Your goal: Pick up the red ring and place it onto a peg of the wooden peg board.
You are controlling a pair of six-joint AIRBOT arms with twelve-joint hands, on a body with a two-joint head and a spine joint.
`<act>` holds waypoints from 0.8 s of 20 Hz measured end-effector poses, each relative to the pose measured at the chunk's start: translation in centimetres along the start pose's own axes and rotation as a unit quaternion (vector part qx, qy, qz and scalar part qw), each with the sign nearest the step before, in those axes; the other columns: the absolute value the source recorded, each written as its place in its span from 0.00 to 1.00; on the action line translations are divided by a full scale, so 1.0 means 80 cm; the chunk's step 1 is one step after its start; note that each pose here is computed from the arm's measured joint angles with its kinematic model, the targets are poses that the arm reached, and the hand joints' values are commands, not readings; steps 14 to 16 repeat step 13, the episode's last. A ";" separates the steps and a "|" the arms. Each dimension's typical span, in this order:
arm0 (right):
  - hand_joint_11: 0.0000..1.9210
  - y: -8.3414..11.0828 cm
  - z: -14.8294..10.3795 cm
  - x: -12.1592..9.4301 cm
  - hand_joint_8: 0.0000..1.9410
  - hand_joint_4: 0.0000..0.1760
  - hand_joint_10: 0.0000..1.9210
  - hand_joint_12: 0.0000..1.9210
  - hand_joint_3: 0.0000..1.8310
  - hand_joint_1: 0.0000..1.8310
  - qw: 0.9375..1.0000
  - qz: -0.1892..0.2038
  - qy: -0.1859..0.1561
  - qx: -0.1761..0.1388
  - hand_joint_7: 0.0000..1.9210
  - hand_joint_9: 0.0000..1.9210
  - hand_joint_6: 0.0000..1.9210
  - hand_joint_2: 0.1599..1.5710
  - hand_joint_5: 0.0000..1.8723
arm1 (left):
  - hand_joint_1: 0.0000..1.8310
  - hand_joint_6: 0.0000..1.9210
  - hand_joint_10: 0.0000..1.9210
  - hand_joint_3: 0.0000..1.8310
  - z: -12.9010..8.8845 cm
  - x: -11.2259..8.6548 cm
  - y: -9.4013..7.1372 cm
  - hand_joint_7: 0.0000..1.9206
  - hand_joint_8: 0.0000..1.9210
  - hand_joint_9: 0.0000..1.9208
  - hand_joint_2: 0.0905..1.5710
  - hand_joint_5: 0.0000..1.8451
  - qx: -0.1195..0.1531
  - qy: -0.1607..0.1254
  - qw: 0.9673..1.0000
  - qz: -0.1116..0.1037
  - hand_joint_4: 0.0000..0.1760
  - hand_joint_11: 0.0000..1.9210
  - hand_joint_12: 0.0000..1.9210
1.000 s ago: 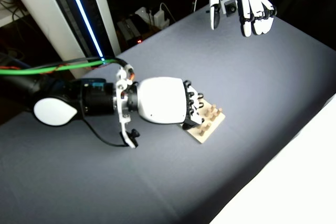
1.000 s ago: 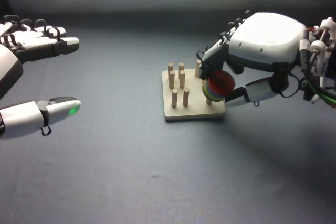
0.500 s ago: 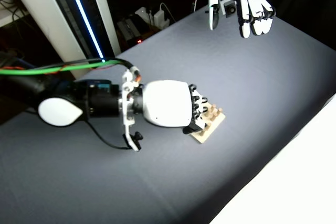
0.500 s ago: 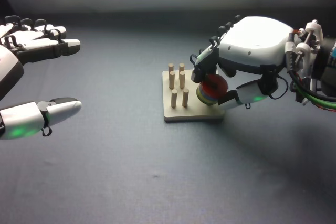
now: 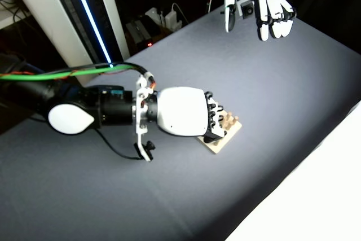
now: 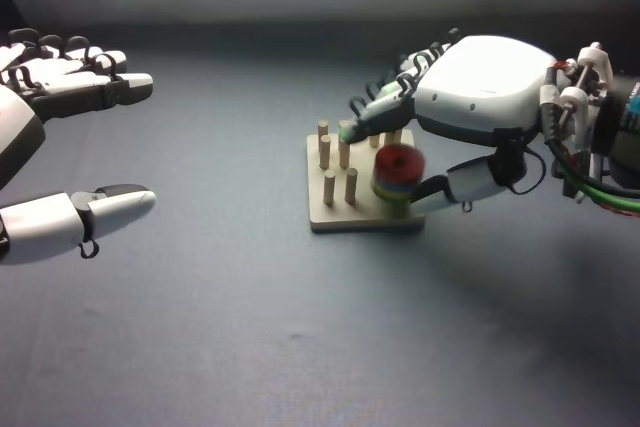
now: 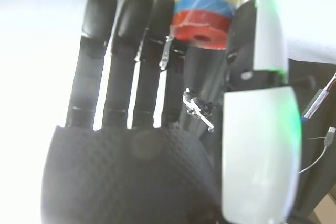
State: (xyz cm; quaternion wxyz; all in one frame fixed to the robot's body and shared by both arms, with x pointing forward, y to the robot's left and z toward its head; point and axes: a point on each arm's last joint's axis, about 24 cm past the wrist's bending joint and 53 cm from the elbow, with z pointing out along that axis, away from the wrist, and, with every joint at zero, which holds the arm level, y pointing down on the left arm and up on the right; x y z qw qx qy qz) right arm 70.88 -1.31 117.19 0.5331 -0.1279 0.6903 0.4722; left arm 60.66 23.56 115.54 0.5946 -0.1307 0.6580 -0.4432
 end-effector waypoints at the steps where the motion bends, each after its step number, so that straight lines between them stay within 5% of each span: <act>1: 0.09 0.006 0.000 -0.001 0.00 0.64 0.08 0.62 0.00 0.47 1.000 0.005 -0.003 -0.007 0.19 0.24 0.00 0.55 0.15 | 0.37 0.00 0.00 0.00 0.000 0.001 0.000 0.19 0.00 0.15 0.67 0.29 0.000 0.001 1.000 0.000 0.00 0.00 0.46; 2: 0.08 0.018 0.000 -0.003 0.00 0.79 0.05 0.61 0.00 0.45 1.000 0.014 -0.010 -0.021 0.18 0.24 0.00 0.54 0.14 | 0.36 0.00 0.00 0.00 0.000 0.001 0.000 0.18 0.00 0.15 0.67 0.29 0.000 0.001 1.000 -0.001 0.00 0.00 0.46; 4: 0.05 0.036 -0.006 -0.011 0.00 0.72 0.01 0.54 0.00 0.45 0.998 0.030 -0.026 -0.044 0.19 0.22 0.00 0.52 0.15 | 0.36 0.00 0.00 0.00 0.000 0.000 -0.001 0.20 0.00 0.17 0.67 0.30 0.001 0.000 1.000 -0.002 0.00 0.00 0.48; 5: 0.03 0.043 -0.020 -0.022 0.00 0.65 0.01 0.50 0.00 0.47 0.996 0.044 -0.045 -0.060 0.19 0.22 0.00 0.52 0.15 | 0.36 0.00 0.00 0.00 0.000 -0.001 -0.002 0.19 0.00 0.17 0.67 0.31 0.003 -0.003 1.000 -0.002 0.00 0.00 0.49; 6: 0.01 0.040 -0.038 -0.034 0.00 0.46 0.00 0.48 0.00 0.48 0.994 0.059 -0.065 -0.066 0.18 0.21 0.00 0.53 0.15 | 0.36 0.00 0.00 0.00 0.000 -0.004 -0.004 0.19 0.00 0.17 0.66 0.31 0.007 -0.008 1.000 -0.004 0.00 0.00 0.50; 8: 0.01 0.021 -0.083 -0.053 0.00 0.31 0.01 0.43 0.01 0.48 0.989 0.088 -0.102 -0.060 0.18 0.19 0.00 0.55 0.14 | 0.34 0.00 0.01 0.00 -0.002 -0.013 -0.011 0.22 0.00 0.21 0.66 0.32 0.014 -0.026 0.999 -0.010 0.00 0.00 0.57; 9: 0.07 0.010 -0.109 -0.060 0.00 0.12 0.01 0.38 0.00 0.52 0.986 0.099 -0.120 -0.055 0.21 0.23 0.00 0.56 0.16 | 0.38 0.00 0.01 0.00 -0.003 -0.018 -0.016 0.22 0.00 0.21 0.66 0.31 0.022 -0.033 0.999 -0.010 0.00 0.00 0.60; 11: 0.08 0.002 -0.145 -0.072 0.00 0.13 0.01 0.35 0.00 0.47 0.979 0.120 -0.153 -0.053 0.23 0.26 0.00 0.63 0.15 | 0.45 0.00 0.00 0.00 -0.007 -0.024 -0.031 0.18 0.00 0.15 0.68 0.25 0.040 -0.047 0.998 -0.015 0.00 0.00 0.43; 12: 0.08 0.007 -0.159 -0.079 0.00 0.13 0.01 0.35 0.00 0.47 0.976 0.125 -0.169 -0.064 0.23 0.26 0.00 0.63 0.15 | 0.45 0.00 0.00 0.00 -0.010 -0.025 -0.039 0.18 0.00 0.15 0.68 0.25 0.053 -0.050 0.997 -0.018 0.00 0.00 0.43; 13: 0.09 0.018 -0.170 -0.084 0.00 0.12 0.01 0.35 0.01 0.44 0.971 0.130 -0.185 -0.081 0.24 0.28 0.00 0.66 0.15 | 0.42 0.00 0.00 0.00 -0.013 -0.026 -0.048 0.16 0.00 0.14 0.69 0.16 0.068 -0.052 0.996 -0.022 0.21 0.00 0.42; 16: 0.09 0.018 -0.170 -0.084 0.00 0.12 0.01 0.35 0.01 0.44 0.971 0.130 -0.185 -0.081 0.24 0.28 0.00 0.66 0.15 | 0.42 0.00 0.00 0.00 -0.013 -0.026 -0.048 0.16 0.00 0.14 0.69 0.16 0.068 -0.052 0.996 -0.022 0.21 0.00 0.42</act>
